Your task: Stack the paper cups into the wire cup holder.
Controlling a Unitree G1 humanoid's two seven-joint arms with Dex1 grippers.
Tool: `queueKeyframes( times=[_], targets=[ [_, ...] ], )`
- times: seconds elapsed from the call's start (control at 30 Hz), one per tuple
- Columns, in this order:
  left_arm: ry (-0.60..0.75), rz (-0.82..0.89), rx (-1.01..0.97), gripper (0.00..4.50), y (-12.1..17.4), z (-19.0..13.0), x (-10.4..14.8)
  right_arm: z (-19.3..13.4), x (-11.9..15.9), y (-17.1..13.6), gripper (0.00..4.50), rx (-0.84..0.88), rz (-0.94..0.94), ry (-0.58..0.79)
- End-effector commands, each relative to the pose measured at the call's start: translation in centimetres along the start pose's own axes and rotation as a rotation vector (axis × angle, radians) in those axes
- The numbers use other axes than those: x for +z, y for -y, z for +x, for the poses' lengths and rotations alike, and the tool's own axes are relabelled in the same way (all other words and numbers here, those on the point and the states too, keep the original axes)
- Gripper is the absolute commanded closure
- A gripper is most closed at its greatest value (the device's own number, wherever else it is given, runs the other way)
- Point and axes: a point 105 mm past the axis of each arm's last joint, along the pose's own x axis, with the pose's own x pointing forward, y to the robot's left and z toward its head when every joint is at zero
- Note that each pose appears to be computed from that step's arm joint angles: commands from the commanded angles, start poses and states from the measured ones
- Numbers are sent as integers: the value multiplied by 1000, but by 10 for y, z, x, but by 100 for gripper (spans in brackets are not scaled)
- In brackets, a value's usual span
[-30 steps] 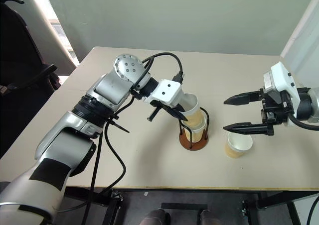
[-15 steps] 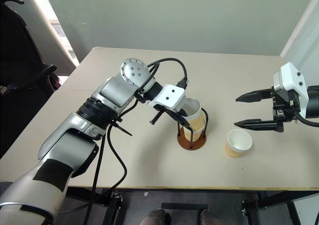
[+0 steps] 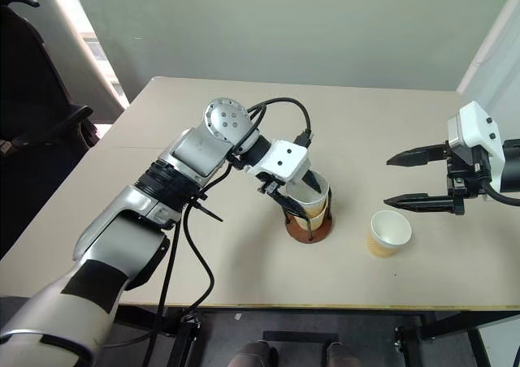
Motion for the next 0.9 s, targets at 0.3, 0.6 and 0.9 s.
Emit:
queueKeyframes(
  times=[0.3,0.6,0.9],
  targets=[
    [33,-22,180,4,-28,-31,11,-3,4,6,74,-32,-33,-38],
    [337,-277,378,4,-34,-106,22,11,-10,-6,74,-94,32,-149],
    [284,-344,354,4,23,-134,-5,24,-34,-37,74,-1,105,-314]
  ],
)
